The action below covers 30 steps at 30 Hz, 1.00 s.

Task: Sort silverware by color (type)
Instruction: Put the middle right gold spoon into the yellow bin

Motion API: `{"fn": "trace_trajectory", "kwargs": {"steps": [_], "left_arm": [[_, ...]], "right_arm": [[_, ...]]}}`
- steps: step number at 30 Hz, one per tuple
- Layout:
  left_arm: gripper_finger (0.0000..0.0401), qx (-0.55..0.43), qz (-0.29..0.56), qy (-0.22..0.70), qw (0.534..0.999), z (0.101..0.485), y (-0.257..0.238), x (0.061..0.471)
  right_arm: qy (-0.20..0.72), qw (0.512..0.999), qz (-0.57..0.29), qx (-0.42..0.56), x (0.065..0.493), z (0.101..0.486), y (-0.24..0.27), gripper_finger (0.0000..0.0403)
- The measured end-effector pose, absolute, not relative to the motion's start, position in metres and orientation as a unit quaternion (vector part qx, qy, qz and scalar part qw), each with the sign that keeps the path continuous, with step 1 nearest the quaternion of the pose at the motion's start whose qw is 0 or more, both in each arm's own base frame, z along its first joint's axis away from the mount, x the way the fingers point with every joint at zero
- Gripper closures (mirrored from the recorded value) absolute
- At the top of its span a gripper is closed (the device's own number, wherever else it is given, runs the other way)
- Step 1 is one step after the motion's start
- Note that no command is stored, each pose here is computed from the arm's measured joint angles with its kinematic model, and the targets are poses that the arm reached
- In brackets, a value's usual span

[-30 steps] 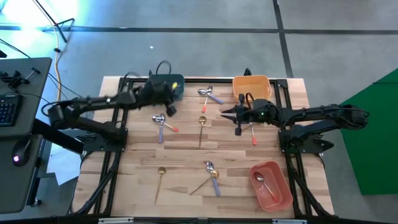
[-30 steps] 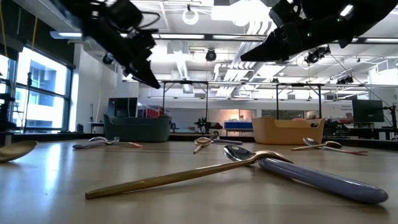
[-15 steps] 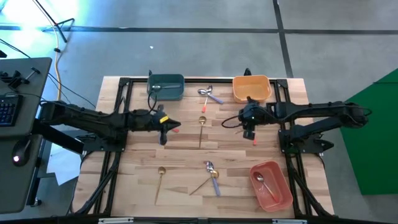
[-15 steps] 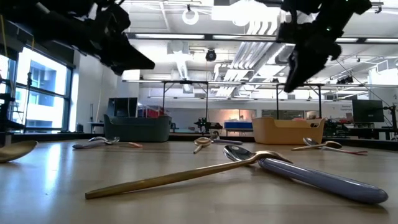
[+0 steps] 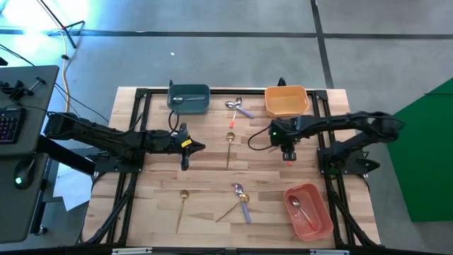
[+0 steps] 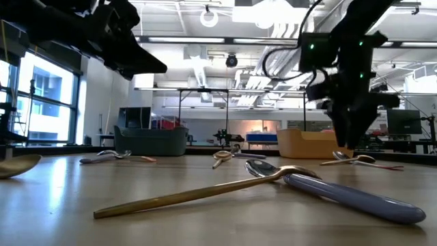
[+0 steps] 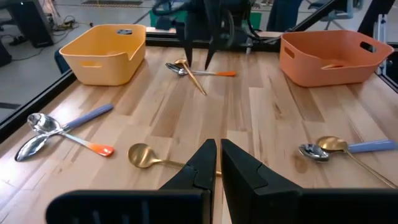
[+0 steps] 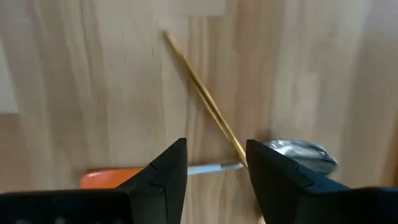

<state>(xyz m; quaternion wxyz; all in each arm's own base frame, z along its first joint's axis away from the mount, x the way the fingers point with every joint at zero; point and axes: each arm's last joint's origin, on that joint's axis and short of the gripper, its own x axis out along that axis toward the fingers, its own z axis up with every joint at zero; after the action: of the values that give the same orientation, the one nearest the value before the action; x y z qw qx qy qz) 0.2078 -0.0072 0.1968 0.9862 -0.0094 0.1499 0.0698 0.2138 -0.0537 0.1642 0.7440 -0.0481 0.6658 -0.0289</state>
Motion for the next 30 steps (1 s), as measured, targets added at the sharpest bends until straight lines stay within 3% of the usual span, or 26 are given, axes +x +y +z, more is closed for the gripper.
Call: {"fn": "trace_trajectory", "kwargs": {"steps": [7,17,30], "left_arm": [[0.0389,-0.004,0.071,0.151,0.986,0.197,-0.007,0.208],[0.0389,-0.002,0.079,0.151,0.985,0.197,-0.007,0.208],[0.0389,-0.002,0.068,0.109,0.992,0.205,-0.007,0.21]], "right_arm": [[0.684,0.724,-0.017,-0.088,0.224,0.145,-0.058,0.0253],[0.697,0.715,-0.012,-0.06,0.225,0.134,-0.069,0.0259],[0.699,0.714,-0.014,-0.045,0.224,0.132,-0.068,0.0344]]}}
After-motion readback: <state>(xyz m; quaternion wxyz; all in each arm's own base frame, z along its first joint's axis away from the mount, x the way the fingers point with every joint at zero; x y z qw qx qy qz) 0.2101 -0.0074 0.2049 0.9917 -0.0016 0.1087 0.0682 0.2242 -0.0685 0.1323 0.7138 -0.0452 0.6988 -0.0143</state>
